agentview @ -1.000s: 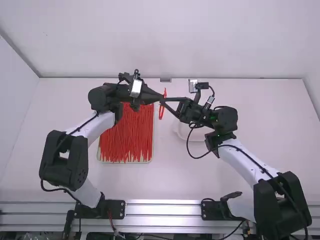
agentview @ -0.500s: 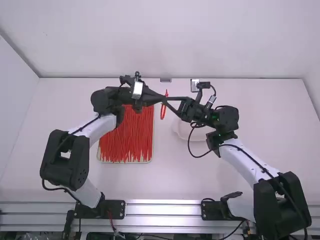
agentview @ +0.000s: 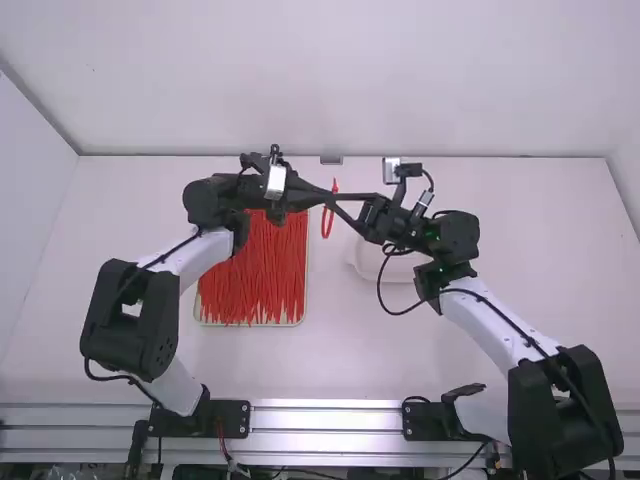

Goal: Fasten the cable tie

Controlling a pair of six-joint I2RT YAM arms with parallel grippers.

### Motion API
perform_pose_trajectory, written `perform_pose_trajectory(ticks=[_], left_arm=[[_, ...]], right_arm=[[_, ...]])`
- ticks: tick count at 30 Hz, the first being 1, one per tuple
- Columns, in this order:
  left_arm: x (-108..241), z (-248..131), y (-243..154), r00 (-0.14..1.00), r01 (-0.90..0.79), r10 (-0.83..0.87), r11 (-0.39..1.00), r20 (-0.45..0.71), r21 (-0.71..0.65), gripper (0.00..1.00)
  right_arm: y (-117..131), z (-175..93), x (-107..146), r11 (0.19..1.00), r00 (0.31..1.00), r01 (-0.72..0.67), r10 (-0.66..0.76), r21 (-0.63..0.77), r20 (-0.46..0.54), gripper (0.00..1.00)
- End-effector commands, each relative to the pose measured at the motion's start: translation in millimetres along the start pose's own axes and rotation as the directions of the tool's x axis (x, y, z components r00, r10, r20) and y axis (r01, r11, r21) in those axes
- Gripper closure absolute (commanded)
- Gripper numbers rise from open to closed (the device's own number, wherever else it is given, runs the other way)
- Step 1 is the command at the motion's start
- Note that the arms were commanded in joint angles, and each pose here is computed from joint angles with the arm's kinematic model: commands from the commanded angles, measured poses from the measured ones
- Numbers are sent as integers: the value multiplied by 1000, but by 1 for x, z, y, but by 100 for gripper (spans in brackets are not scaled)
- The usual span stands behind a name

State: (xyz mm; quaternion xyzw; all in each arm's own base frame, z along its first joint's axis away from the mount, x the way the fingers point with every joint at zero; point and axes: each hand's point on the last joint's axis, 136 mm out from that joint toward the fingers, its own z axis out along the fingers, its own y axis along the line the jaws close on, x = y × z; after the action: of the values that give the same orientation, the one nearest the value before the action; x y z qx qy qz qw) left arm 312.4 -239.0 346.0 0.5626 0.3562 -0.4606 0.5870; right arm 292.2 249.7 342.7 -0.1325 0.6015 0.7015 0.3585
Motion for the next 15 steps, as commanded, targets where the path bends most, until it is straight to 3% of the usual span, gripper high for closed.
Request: perform_pose_trajectory(ticks=[1,9,15], left_arm=[[-11,-2,-18,996,-62,70,990,-59,124,99],[-41,-12,10,998,-59,60,998,-37,29,99],[-49,-11,11,996,-78,80,996,-40,41,99]], right_arm=[[-9,-2,-33,998,988,25,-33,58,151,100],[-6,9,-19,998,993,29,-34,47,109,100],[-3,11,-15,999,995,32,-35,35,95,100]])
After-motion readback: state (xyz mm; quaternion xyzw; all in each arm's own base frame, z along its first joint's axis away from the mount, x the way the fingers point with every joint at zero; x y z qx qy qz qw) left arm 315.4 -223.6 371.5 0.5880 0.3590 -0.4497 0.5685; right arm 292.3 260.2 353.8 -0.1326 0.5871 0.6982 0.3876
